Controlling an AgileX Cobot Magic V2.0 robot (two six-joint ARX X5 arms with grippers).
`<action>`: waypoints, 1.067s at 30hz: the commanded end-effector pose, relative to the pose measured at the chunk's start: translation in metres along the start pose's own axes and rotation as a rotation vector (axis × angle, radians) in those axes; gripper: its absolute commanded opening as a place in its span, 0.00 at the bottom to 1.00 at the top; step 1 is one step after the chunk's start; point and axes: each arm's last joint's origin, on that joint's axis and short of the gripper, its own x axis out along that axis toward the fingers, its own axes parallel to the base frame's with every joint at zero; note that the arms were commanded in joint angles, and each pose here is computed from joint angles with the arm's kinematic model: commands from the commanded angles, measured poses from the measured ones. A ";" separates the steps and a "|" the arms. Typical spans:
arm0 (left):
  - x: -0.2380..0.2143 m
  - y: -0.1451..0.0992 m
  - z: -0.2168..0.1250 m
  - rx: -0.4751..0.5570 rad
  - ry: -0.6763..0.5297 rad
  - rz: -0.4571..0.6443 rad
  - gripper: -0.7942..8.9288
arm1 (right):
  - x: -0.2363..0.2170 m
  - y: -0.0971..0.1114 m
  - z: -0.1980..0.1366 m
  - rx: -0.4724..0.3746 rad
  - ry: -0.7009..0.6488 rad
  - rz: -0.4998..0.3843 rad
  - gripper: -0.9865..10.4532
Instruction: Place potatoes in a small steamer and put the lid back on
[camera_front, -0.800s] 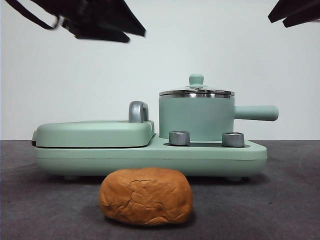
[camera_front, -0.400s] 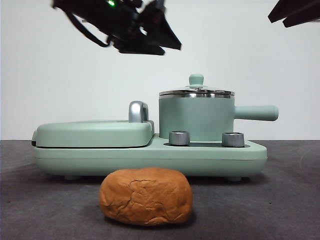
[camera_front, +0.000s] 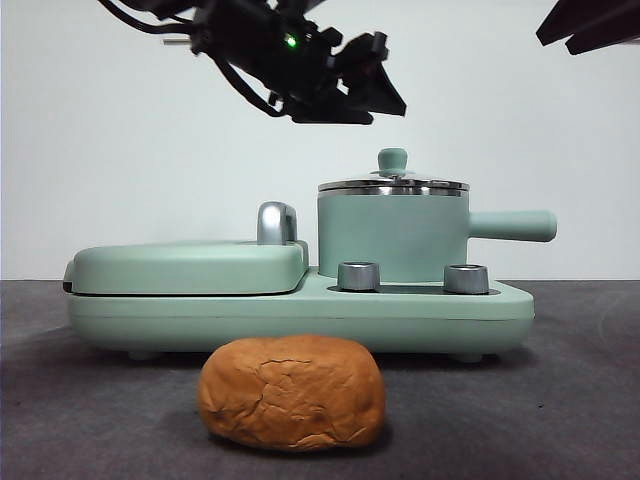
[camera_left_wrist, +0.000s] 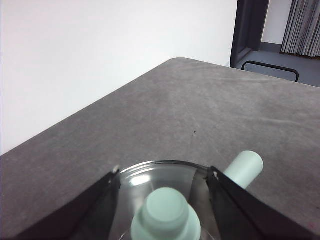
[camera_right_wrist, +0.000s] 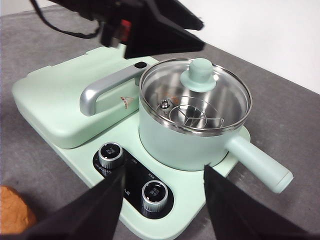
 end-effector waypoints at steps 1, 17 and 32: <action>0.014 -0.003 -0.003 -0.001 -0.003 -0.016 0.37 | -0.001 0.000 0.007 0.007 -0.023 -0.003 0.30; 0.031 -0.003 -0.026 -0.007 0.052 0.000 0.37 | -0.001 0.000 0.007 0.007 -0.023 -0.003 0.30; 0.031 -0.001 -0.030 -0.014 0.070 0.004 0.34 | -0.001 0.000 0.007 0.007 -0.023 -0.003 0.30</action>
